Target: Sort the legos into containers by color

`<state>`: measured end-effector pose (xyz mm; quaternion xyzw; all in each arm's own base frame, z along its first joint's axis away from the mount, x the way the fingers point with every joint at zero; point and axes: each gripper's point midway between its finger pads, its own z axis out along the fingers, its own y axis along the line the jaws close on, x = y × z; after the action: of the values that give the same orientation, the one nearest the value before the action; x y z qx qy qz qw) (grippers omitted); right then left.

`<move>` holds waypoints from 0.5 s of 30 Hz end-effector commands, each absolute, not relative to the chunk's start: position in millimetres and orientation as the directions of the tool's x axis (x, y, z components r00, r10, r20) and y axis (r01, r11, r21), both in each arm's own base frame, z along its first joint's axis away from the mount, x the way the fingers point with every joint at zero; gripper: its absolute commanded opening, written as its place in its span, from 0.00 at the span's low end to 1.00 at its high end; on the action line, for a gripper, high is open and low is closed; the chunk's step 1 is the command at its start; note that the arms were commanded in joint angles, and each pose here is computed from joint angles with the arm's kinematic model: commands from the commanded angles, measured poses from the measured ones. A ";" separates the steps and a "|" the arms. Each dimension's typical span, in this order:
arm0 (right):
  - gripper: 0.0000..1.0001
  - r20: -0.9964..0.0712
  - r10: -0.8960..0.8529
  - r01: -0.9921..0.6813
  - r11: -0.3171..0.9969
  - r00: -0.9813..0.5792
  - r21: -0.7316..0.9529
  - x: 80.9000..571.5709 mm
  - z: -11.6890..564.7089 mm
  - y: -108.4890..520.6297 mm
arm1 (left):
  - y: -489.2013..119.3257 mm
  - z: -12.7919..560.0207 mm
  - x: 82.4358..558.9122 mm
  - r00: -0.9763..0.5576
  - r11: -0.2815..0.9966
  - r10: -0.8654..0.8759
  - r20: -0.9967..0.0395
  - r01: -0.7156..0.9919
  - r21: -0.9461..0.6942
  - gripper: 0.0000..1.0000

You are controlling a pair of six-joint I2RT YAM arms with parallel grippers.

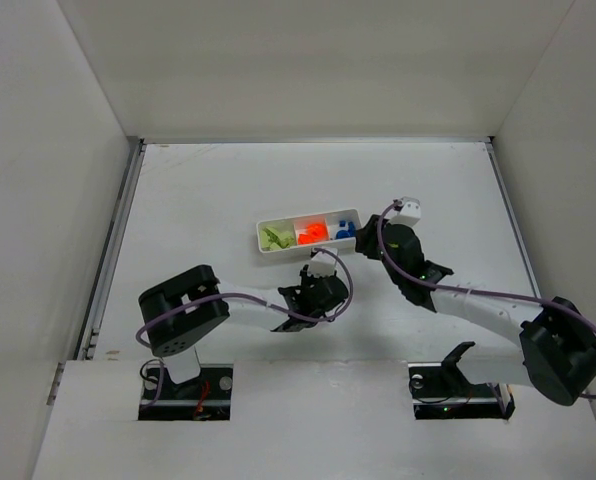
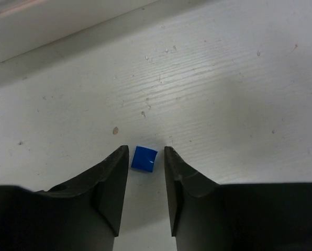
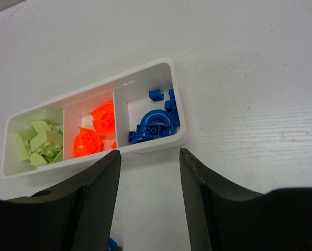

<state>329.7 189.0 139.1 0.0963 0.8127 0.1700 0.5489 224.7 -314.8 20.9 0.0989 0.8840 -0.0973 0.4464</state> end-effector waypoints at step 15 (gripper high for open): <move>0.55 -0.860 0.407 -0.041 0.898 -0.309 0.439 324.4 161.1 179.3 | -323.6 56.8 221.0 -0.565 0.948 0.063 -0.823 0.291 -0.126 0.14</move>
<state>322.9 183.5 141.7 0.1004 0.8081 0.1759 0.5531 221.1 -316.4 25.0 0.1087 0.8866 -0.0975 0.4389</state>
